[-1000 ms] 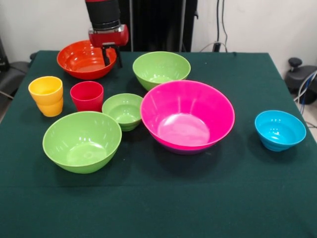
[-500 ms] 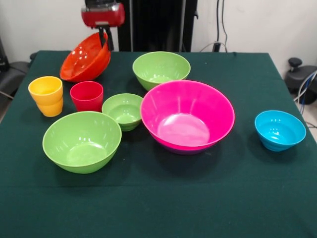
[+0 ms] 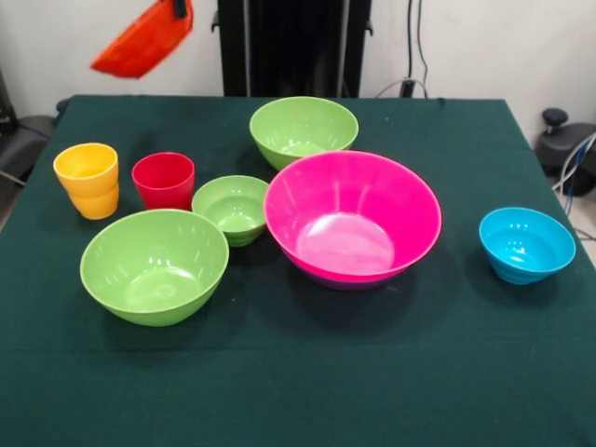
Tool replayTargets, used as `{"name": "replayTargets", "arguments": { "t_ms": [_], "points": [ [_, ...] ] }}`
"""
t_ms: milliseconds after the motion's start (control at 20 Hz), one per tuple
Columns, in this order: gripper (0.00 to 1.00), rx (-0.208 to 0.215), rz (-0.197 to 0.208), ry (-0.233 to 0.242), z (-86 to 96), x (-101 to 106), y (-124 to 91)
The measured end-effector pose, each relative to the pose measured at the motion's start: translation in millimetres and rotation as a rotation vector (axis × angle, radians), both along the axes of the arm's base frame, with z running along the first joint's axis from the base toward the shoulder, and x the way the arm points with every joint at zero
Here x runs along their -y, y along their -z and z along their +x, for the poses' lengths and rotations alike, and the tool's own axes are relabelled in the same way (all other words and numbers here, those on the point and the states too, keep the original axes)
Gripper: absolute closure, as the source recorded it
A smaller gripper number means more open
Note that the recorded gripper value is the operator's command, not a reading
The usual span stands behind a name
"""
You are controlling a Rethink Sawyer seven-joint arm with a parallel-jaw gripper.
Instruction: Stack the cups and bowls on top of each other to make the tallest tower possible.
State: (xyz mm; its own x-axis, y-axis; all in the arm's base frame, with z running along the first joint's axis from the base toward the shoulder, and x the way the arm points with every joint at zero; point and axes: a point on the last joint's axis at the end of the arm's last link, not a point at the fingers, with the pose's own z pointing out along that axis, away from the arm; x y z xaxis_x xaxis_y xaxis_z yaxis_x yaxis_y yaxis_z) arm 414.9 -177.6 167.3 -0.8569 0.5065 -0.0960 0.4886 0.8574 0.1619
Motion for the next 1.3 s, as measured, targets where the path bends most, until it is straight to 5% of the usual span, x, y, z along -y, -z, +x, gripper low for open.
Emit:
{"name": "replayTargets", "arguments": {
  "t_ms": [150, 350, 600, 900, 1300],
  "points": [
    [1.00, -0.006, -0.013, 0.011, 8.1, -3, -24],
    [1.00, 0.003, -0.038, -0.032, 16.8, -16, -43],
    [1.00, 0.008, -0.048, -0.100, 23.4, -37, -44],
    [1.00, 0.010, -0.054, -0.257, 36.7, -86, -36],
    [1.00, 0.002, -0.047, -0.339, 74.3, -115, -39]
  ]
}}
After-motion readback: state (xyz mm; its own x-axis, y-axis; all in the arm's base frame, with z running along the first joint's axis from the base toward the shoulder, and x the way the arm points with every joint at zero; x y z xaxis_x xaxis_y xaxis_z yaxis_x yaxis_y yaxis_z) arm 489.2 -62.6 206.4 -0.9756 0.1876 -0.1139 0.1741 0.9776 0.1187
